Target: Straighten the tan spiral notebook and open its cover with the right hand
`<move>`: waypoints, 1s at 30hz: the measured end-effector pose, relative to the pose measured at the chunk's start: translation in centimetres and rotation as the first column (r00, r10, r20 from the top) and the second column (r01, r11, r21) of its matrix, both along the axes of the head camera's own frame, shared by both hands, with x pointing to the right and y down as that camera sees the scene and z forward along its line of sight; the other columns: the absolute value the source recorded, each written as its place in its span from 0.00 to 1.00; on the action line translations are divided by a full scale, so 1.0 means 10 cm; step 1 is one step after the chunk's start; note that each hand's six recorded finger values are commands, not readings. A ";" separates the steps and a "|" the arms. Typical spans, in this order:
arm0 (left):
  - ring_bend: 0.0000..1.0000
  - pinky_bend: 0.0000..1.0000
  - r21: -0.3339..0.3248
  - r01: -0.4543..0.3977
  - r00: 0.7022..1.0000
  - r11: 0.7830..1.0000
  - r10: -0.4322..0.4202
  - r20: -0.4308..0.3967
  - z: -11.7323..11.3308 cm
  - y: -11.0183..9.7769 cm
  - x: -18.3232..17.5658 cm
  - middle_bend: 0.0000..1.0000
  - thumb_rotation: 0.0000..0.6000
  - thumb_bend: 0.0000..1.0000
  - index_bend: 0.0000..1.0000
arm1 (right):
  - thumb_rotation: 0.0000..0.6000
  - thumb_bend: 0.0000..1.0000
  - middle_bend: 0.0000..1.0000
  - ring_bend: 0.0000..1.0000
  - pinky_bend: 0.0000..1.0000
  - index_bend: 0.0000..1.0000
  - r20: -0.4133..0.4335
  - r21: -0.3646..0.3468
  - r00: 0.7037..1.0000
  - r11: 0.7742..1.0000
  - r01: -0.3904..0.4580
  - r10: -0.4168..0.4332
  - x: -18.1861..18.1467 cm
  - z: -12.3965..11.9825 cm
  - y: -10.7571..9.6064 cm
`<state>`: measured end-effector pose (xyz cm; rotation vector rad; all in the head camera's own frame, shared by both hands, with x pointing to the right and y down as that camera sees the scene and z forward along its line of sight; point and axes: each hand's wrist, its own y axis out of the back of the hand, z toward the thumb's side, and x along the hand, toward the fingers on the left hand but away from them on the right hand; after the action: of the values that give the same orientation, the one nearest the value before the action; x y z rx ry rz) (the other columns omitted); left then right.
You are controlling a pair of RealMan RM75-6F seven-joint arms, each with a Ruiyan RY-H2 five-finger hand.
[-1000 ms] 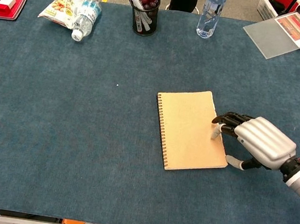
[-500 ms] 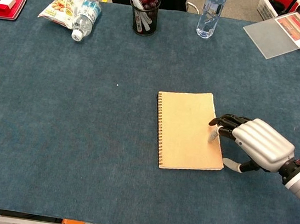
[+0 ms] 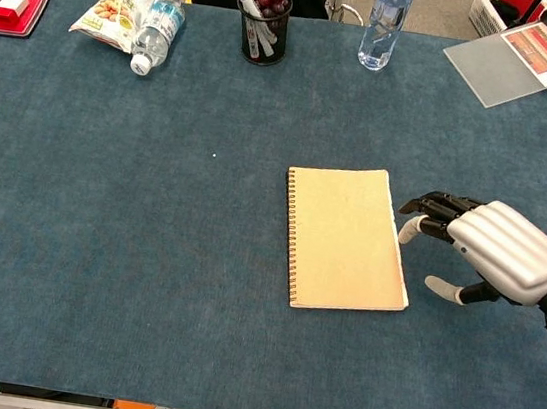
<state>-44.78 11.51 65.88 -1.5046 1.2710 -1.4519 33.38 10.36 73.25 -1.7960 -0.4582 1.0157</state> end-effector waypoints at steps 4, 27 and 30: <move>0.11 0.28 0.005 0.002 1.000 1.000 -0.002 0.002 0.00 -0.01 0.00 0.06 1.00 0.36 0.25 | 1.00 0.21 0.21 0.14 0.28 0.36 -0.006 0.030 1.000 0.999 0.016 -0.016 0.01 -0.01 -0.05; 0.11 0.28 0.000 0.009 1.000 1.000 -0.009 -0.003 0.02 0.00 -0.02 0.06 1.00 0.36 0.25 | 1.00 0.11 0.17 0.10 0.24 0.34 -0.040 0.080 0.995 0.992 0.094 -0.091 0.01 0.08 -0.12; 0.11 0.28 0.000 0.010 1.000 1.000 -0.010 -0.004 0.02 0.01 -0.02 0.06 1.00 0.36 0.25 | 1.00 0.11 0.17 0.10 0.24 0.34 -0.040 0.081 0.995 0.992 0.097 -0.094 0.01 0.09 -0.12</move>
<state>-45.00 11.58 66.04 -1.5039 1.2822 -1.4562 33.48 9.17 74.12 -1.7068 -0.3825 0.9482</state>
